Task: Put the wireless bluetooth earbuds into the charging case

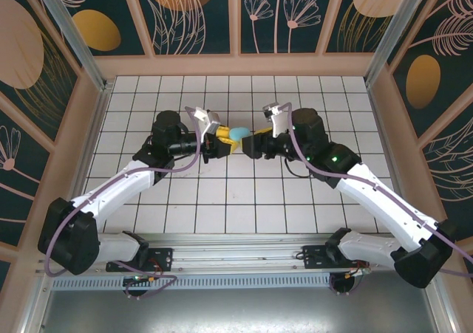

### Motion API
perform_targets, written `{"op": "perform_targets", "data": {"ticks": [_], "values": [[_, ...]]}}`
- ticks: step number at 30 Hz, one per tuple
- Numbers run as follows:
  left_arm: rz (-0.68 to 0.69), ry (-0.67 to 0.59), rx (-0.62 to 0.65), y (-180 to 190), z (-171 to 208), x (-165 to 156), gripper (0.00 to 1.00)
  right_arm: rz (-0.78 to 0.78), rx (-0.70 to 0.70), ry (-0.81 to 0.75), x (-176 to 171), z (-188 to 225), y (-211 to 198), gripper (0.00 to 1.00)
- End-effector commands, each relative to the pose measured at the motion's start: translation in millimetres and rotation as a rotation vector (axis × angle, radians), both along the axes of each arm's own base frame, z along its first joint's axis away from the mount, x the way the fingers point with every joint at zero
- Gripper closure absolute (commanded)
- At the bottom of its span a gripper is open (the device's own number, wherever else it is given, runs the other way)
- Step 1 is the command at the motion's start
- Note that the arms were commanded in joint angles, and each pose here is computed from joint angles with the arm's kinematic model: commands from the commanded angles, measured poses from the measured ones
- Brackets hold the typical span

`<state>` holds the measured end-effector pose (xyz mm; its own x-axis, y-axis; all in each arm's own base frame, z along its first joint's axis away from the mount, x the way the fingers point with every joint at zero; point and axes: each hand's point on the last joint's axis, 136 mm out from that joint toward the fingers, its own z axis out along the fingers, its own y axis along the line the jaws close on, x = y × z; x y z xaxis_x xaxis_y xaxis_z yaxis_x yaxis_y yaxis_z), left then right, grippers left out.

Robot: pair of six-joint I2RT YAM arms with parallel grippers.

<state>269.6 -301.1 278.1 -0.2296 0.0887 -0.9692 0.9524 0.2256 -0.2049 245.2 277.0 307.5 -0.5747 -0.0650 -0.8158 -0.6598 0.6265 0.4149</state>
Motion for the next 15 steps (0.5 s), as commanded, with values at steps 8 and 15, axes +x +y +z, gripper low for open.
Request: {"op": "perform_targets", "data": {"ticks": [8,15], "values": [[-0.043,-0.041,-0.015,1.5,19.4,-11.4,0.79,0.089,-0.082,-0.102,-6.7,-2.5,3.3,0.29],[-0.049,-0.037,-0.016,1.5,20.6,-12.3,0.79,0.156,-0.078,-0.109,-15.2,-5.5,8.9,0.29]]}}
